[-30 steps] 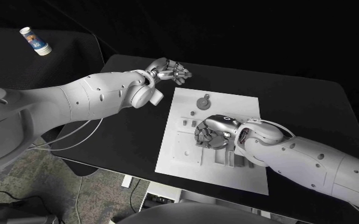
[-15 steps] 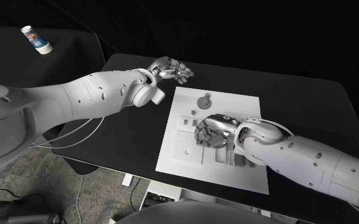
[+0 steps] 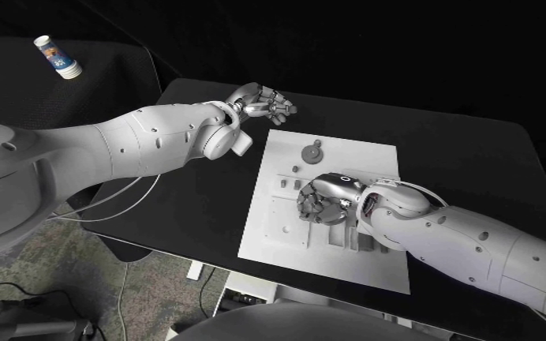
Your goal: Assemble the parts on the task board
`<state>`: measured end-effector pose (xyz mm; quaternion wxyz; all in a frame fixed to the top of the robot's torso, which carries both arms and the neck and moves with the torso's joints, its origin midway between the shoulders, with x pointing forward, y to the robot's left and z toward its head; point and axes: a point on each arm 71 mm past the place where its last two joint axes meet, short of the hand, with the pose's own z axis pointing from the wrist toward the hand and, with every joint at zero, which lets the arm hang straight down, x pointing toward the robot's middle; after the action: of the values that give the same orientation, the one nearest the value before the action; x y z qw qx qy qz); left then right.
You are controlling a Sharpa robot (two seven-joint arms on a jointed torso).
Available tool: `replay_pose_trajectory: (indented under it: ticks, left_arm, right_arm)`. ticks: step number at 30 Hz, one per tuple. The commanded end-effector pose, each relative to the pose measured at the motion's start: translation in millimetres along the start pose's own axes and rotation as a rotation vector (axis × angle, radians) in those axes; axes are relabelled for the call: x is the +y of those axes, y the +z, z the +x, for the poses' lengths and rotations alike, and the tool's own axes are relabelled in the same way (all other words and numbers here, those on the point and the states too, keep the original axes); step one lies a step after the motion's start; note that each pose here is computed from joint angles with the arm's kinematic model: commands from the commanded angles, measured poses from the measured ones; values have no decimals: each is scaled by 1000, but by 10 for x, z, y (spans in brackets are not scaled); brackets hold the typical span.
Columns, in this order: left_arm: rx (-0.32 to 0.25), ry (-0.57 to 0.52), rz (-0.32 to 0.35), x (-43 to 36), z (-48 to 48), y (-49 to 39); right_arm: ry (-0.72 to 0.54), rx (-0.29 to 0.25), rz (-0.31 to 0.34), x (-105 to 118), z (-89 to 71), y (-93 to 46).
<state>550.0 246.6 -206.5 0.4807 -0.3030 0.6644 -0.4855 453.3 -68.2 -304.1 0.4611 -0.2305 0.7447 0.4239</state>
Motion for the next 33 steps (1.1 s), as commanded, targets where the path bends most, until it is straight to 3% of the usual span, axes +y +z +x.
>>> replay_pose_trajectory:
  ticks: [1,33]
  left_arm:
    - [10,0,14,-29,21,9]
    - [7,2,15,-35,11,7]
  right_arm:
    - [-14,16,-6,3,24,-2]
    - [-31,30,1,0,46,1]
